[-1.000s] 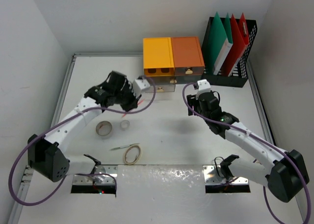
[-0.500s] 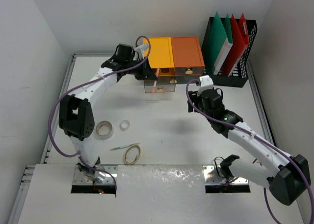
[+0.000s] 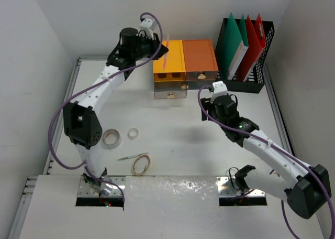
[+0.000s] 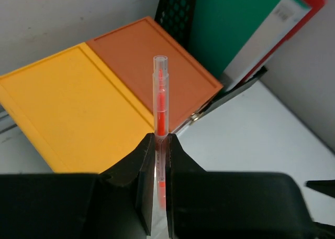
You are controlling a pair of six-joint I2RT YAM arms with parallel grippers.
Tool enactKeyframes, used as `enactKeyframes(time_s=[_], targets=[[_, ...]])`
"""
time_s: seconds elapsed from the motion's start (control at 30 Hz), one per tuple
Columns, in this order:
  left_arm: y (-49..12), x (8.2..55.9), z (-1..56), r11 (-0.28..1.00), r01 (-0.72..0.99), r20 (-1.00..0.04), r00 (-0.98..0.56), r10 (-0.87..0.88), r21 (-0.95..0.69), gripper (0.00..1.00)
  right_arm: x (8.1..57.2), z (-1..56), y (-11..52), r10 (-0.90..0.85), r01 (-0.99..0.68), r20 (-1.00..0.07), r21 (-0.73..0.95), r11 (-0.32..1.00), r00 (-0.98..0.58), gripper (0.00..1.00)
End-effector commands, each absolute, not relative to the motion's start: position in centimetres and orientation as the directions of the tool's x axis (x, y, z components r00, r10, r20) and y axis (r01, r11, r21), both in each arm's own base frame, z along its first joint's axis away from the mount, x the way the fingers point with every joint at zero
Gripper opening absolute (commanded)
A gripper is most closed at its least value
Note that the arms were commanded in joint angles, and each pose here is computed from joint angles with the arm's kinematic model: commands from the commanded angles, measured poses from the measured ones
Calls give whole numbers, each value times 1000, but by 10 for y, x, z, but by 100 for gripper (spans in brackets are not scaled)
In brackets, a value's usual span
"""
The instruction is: Organize the desk
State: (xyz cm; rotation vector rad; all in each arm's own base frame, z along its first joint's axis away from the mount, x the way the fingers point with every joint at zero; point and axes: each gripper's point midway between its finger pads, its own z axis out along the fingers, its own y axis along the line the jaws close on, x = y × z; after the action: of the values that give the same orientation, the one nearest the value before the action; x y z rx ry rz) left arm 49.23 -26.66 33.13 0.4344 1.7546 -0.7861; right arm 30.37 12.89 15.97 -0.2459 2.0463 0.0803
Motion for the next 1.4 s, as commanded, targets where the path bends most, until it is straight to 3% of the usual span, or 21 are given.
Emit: enactKeyframes(time_s=[0.0, 0.17, 0.37, 0.8, 0.83, 0.97, 1.0, 1.23, 1.37], targets=[[-276, 515, 296, 730, 654, -958, -287, -1, -196, 0, 310, 177, 129, -134, -200, -899, -53, 978, -418, 65], [-289, 521, 252, 742, 664, -946, -291, 141, -93, 0, 308, 176, 124, -145, -190, -896, -69, 979, -421, 65], [-276, 497, 211, 751, 655, -917, -344, 201, -81, 0, 305, 179, 118, -167, -186, -896, -97, 978, -412, 65], [-270, 482, 186, 739, 673, -857, -399, 327, -31, 0, 303, 187, 116, -163, -184, -901, -94, 978, -403, 67], [-272, 479, 184, 732, 681, -853, -401, 335, -32, 2, 302, 187, 116, -166, -187, -899, -97, 978, -404, 68], [-280, 470, 198, 703, 711, -857, -367, 362, -8, 32, 299, 185, 111, -167, -173, -902, -105, 979, -399, 68], [-280, 468, 202, 695, 719, -854, -367, 369, -8, 36, 300, 185, 111, -164, -171, -904, -103, 980, -395, 68], [-270, 474, 294, 730, 680, -897, -279, 342, 67, 46, 300, 180, 118, -170, -201, -896, -93, 975, -410, 69], [-249, 427, 340, 672, 728, -883, -220, 415, 135, 58, 298, 178, 117, -175, -207, -895, -95, 974, -410, 69]])
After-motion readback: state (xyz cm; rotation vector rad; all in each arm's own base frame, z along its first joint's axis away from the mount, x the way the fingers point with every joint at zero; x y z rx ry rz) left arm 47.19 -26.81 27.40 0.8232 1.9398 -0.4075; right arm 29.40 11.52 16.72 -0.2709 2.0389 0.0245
